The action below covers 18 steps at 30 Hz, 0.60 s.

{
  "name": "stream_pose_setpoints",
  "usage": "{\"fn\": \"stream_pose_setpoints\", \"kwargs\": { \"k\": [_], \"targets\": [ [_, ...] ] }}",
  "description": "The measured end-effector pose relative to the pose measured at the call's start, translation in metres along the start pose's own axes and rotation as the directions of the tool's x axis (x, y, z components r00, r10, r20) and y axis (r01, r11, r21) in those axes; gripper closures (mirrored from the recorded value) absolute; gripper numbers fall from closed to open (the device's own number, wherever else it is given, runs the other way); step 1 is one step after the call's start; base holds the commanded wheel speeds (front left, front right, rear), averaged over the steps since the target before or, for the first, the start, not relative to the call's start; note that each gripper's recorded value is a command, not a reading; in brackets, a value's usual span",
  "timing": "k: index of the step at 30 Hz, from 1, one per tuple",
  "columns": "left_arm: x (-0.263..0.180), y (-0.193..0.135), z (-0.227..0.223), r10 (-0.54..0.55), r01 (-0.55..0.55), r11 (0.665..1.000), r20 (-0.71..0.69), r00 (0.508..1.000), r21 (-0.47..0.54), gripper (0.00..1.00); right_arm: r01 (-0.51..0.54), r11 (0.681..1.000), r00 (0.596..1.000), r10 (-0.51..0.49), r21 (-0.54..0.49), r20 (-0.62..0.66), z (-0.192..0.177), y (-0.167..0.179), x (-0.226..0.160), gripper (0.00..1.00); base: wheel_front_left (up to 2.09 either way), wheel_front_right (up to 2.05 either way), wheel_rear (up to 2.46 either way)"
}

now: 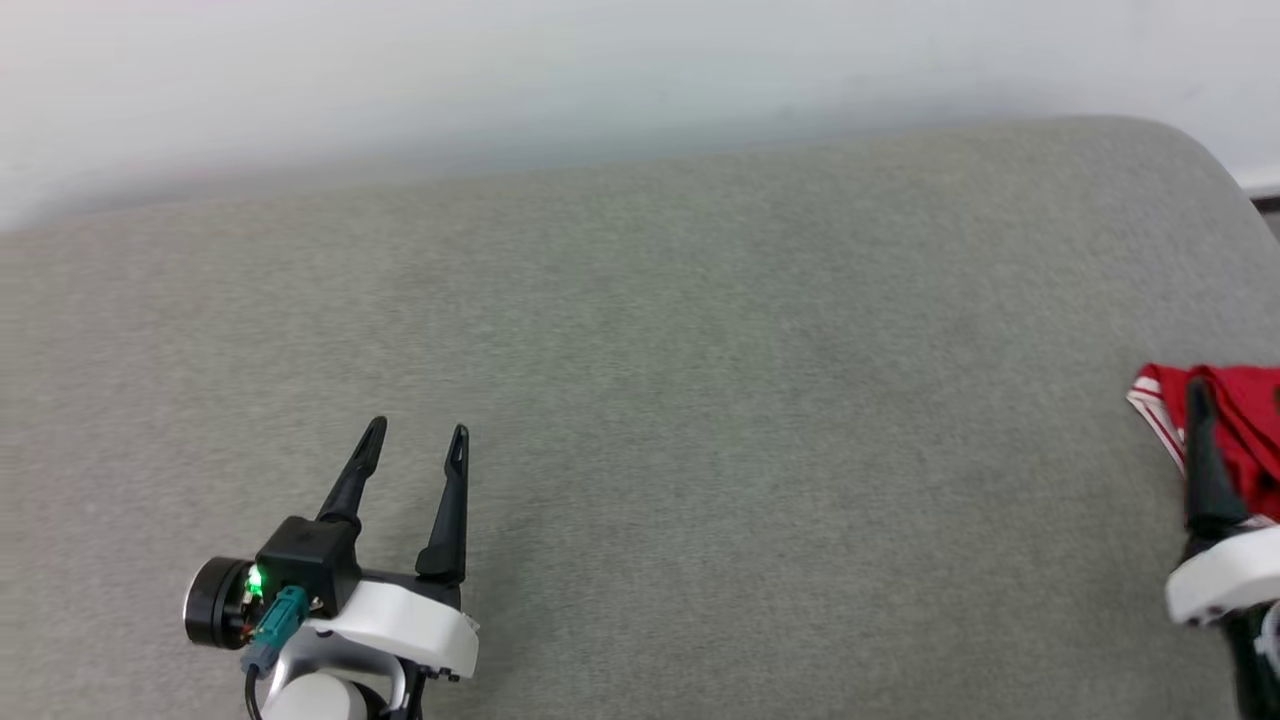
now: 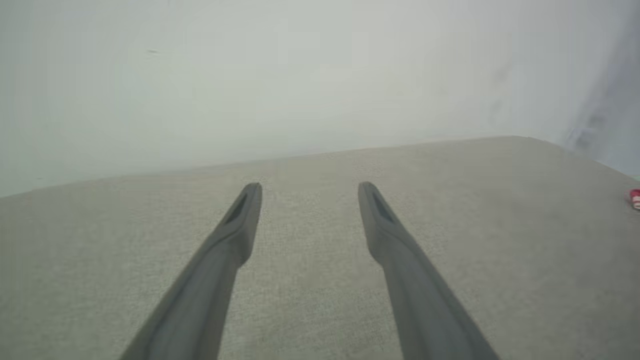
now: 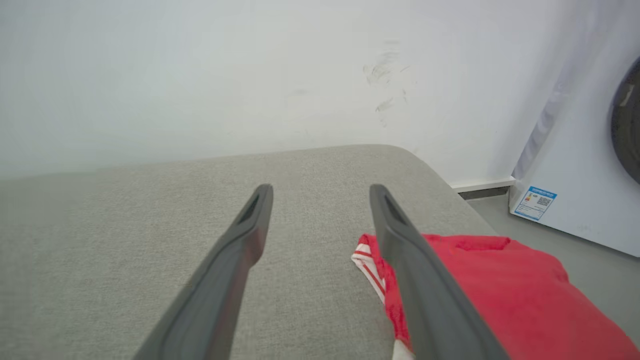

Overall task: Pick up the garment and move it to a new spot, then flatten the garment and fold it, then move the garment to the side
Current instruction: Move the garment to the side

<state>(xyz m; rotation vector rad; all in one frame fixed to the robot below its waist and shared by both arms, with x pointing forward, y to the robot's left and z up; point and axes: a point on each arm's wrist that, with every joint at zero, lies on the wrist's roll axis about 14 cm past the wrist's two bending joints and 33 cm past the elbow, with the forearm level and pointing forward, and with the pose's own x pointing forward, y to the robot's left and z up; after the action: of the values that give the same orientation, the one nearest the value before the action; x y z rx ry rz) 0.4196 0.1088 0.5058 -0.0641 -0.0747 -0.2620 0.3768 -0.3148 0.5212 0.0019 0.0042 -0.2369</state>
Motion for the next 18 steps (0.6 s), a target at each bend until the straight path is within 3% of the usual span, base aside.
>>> {"fn": "stream_pose_setpoints", "kwargs": {
  "k": [10, 18],
  "targets": [
    [-0.044, 0.043, 0.012, 0.161, -0.161, 0.987, 0.011, 0.987, 0.027, 0.0, -0.182, 0.979, 0.983, 0.182, 0.086, 0.009, 0.004, 0.08, -0.035, 0.0, 0.0, 0.0, 0.0],
    [-0.072, 0.054, 0.016, 0.204, -0.205, 0.978, 0.018, 0.979, 0.038, 0.0, -0.26, 0.96, 0.965, 0.257, 0.106, 0.048, 0.019, 0.105, -0.061, 0.0, 0.0, 0.0, 0.0]
  ]
}}
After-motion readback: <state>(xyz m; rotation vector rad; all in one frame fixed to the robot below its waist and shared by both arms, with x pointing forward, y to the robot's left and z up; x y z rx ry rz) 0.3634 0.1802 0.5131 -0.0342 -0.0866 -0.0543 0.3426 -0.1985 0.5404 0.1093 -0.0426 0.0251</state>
